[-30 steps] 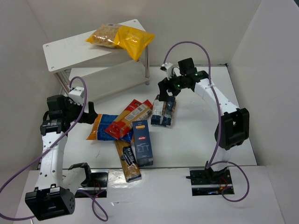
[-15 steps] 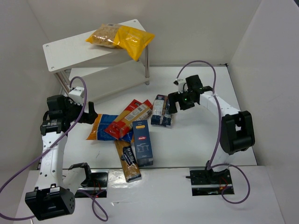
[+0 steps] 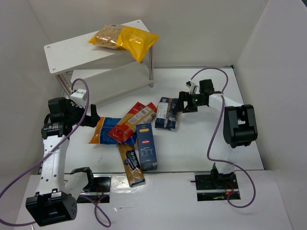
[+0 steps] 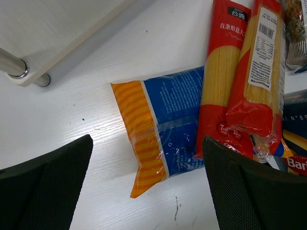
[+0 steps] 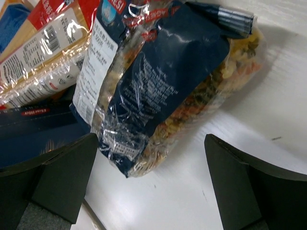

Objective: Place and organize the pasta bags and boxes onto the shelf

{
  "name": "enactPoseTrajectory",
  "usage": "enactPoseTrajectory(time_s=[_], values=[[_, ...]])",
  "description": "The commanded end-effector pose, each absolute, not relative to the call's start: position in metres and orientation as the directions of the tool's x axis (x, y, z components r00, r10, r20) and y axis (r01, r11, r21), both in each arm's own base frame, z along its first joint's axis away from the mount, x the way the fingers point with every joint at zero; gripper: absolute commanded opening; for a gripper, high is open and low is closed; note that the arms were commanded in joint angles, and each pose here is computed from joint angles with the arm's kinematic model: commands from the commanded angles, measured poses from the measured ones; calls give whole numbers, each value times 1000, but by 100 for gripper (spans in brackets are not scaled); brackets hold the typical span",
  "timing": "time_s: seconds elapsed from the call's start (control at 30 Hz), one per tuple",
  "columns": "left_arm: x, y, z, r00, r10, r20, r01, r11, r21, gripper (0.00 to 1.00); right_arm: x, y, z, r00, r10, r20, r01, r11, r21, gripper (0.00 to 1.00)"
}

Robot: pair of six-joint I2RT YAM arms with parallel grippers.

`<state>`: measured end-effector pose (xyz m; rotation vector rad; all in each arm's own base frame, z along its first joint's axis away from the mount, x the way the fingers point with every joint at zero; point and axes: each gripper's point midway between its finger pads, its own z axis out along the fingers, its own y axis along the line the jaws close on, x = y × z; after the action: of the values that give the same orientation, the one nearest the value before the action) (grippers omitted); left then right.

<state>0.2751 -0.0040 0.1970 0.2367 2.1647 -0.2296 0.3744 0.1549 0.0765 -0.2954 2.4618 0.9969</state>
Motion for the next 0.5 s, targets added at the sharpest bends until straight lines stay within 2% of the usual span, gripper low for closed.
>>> enactPoseTrajectory(time_s=[0.0,0.13,0.47], values=[[282,-2,211,-515,104,-851,265,963,-43,100,400,164,91,-821,10,-571,-414,677,608,100],[281,-2,208,-522,102,-847,264,963,-47,100,412,157,83,-816,23,-578,-396,706,587,100],[282,0,205,-531,101,-841,257,965,-47,100,423,155,55,-863,81,-498,-312,689,654,100]])
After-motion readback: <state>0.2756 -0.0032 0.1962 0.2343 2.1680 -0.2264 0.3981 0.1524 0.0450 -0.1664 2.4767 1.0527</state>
